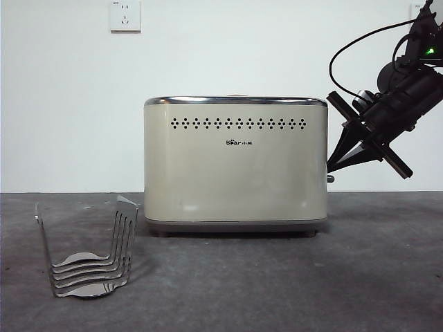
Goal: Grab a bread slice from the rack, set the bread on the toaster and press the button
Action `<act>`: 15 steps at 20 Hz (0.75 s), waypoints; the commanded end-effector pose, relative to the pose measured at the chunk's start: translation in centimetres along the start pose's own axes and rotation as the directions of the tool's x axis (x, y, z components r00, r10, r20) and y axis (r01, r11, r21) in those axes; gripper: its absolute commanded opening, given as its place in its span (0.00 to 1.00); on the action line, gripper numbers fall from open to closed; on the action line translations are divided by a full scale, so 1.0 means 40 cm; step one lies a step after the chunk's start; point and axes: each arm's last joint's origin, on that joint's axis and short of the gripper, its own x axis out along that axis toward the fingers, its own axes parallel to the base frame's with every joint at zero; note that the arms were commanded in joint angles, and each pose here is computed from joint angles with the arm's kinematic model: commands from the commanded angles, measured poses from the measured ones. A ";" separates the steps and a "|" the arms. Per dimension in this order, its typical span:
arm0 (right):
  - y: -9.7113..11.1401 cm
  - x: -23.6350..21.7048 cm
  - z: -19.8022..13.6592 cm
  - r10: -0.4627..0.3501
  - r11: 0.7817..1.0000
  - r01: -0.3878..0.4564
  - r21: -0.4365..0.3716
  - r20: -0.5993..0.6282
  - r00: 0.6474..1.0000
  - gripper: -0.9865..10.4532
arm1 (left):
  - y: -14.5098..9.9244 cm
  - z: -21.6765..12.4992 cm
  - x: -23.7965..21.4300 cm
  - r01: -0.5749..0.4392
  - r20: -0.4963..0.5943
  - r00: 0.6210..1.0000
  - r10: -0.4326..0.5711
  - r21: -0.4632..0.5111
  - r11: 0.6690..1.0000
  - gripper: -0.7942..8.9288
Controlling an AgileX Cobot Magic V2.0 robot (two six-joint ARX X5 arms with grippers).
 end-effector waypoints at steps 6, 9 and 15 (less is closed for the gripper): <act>0.019 -0.010 0.019 -0.051 0.998 0.051 -0.022 -0.009 0.999 0.08 | 0.000 -0.001 0.005 -0.002 -0.006 1.000 0.002 -0.008 1.000 0.07; 0.038 -0.027 0.027 -0.048 0.998 0.048 -0.032 0.000 0.999 0.08 | -0.001 -0.001 0.007 -0.002 -0.007 1.000 0.002 -0.007 1.000 0.07; 0.097 -0.092 0.021 -0.035 0.994 0.039 -0.098 0.048 0.998 0.08 | -0.001 0.000 0.007 -0.002 -0.007 1.000 0.002 -0.007 1.000 0.07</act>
